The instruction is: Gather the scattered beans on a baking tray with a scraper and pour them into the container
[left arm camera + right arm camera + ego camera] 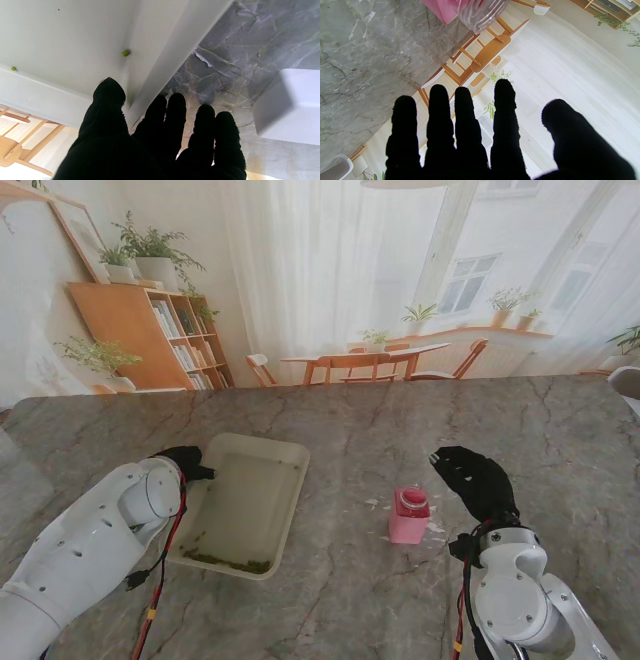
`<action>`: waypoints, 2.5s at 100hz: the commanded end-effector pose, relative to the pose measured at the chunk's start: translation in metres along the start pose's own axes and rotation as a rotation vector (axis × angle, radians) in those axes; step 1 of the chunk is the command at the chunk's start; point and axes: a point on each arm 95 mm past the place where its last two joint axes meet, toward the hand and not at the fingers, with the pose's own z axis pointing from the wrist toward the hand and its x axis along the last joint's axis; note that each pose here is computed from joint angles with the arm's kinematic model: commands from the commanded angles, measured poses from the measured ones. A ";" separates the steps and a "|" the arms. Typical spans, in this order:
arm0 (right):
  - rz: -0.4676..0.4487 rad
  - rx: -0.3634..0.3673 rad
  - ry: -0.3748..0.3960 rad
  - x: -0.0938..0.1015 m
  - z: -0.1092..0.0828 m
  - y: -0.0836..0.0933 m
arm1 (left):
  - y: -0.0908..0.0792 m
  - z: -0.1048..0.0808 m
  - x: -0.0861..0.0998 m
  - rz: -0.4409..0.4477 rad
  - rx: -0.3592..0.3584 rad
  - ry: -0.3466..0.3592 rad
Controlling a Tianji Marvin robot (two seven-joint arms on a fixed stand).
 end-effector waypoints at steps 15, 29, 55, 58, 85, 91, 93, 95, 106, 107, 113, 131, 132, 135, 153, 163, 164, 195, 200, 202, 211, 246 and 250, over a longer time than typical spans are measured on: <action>0.002 0.012 -0.005 -0.001 -0.001 -0.001 | 0.035 0.005 -0.002 0.001 -0.061 -0.030; 0.003 0.011 -0.004 -0.001 -0.001 -0.001 | 0.040 0.006 -0.003 0.008 -0.063 -0.046; 0.004 0.012 -0.003 -0.001 -0.001 -0.001 | 0.038 0.007 -0.006 -0.014 -0.016 -0.060; 0.005 0.011 -0.003 -0.001 -0.002 -0.001 | 0.038 0.007 -0.005 -0.021 -0.005 -0.060; 0.007 0.002 -0.009 -0.001 -0.002 -0.001 | 0.029 0.001 -0.001 -0.152 0.065 -0.048; 0.008 0.001 -0.009 -0.001 -0.002 -0.001 | 0.026 -0.001 0.000 -0.195 0.075 -0.044; 0.008 0.001 -0.010 -0.001 -0.002 -0.001 | 0.025 -0.001 0.001 -0.209 0.078 -0.043; 0.008 0.000 -0.010 -0.001 -0.002 0.000 | 0.024 -0.002 0.001 -0.225 0.081 -0.043; 0.009 -0.001 -0.010 -0.001 -0.003 0.000 | 0.020 -0.006 0.003 -0.337 0.081 -0.042; 0.009 -0.001 -0.010 -0.001 -0.003 0.000 | 0.020 -0.006 0.004 -0.349 0.081 -0.042; 0.009 -0.001 -0.010 -0.002 -0.003 0.000 | 0.018 -0.009 0.005 -0.424 0.073 -0.046; 0.009 -0.003 -0.010 -0.002 -0.003 0.000 | 0.016 -0.013 0.003 -0.619 0.039 -0.063; 0.009 -0.003 -0.010 -0.002 -0.003 0.000 | 0.016 -0.014 0.003 -0.631 0.036 -0.065; 0.010 -0.004 -0.010 -0.002 -0.003 0.000 | 0.016 -0.014 0.002 -0.667 0.027 -0.071; 0.010 -0.004 -0.011 -0.002 -0.003 0.000 | 0.020 -0.016 -0.003 -0.819 -0.003 -0.096; 0.009 -0.004 -0.012 -0.002 -0.003 0.000 | 0.022 -0.016 -0.005 -0.888 -0.019 -0.112; 0.009 -0.004 -0.012 -0.002 -0.003 0.000 | 0.022 -0.016 -0.005 -0.897 -0.020 -0.115; 0.008 -0.002 -0.014 -0.002 -0.003 0.000 | 0.022 -0.016 -0.005 -1.189 -0.019 -0.194; 0.008 -0.001 -0.013 -0.002 -0.003 0.000 | 0.022 -0.017 -0.005 -1.199 -0.015 -0.198; 0.008 0.000 -0.013 -0.002 -0.003 0.000 | 0.022 -0.017 -0.005 -1.200 -0.013 -0.199; 0.007 0.001 -0.012 -0.002 -0.002 0.000 | 0.021 -0.017 -0.004 -1.194 0.000 -0.191; 0.007 0.000 -0.012 -0.002 -0.002 0.000 | 0.007 -0.026 0.007 -1.209 0.077 -0.125; 0.006 0.000 -0.013 -0.002 -0.002 0.000 | 0.004 -0.027 0.009 -1.209 0.090 -0.115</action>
